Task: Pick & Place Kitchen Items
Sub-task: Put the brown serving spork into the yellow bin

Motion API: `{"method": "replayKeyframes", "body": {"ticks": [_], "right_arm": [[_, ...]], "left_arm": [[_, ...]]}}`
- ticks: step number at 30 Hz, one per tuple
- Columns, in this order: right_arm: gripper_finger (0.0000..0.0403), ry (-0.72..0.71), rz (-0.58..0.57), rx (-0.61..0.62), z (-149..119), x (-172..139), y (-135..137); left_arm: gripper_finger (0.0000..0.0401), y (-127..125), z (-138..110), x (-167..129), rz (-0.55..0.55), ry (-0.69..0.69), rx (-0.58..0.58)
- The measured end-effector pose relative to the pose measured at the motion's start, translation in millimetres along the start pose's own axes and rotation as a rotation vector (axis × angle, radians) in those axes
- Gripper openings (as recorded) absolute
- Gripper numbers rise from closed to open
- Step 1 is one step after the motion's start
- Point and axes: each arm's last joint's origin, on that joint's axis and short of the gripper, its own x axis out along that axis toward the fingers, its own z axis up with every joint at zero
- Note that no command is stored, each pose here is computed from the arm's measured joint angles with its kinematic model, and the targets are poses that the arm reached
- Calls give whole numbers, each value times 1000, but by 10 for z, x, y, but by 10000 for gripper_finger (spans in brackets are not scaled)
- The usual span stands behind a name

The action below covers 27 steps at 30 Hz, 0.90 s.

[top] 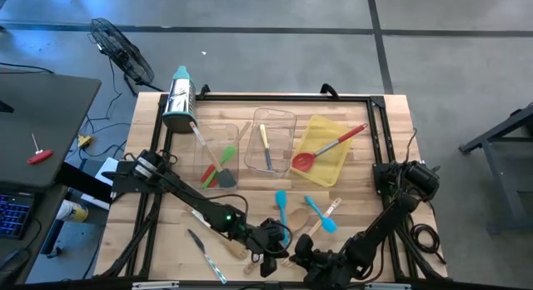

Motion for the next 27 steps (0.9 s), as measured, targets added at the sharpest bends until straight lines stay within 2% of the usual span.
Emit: {"method": "replayKeyframes", "body": {"ticks": [3, 5, 9, 12, 20, 27], "right_arm": [[5, -19, 5, 1, 50, 1, -47], [5, -42, 13, 10, 84, -5, -58], [5, -62, 25, 9, 105, 7, -80], [5, -63, 28, 8, 105, 11, -76], [5, -120, 54, 32, 134, 92, -168], [5, -190, 59, 52, 162, 187, -316]], "left_arm": [[3, -37, 35, -77, -3, 12, 22], [3, -92, 90, -139, -42, 7, 20], [3, -216, 208, -389, -70, 36, 16], [3, -293, 293, -653, -48, 59, 5], [3, -504, 631, -1410, -32, -96, 16], [3, -556, 774, -1745, -25, -195, 54]]}}
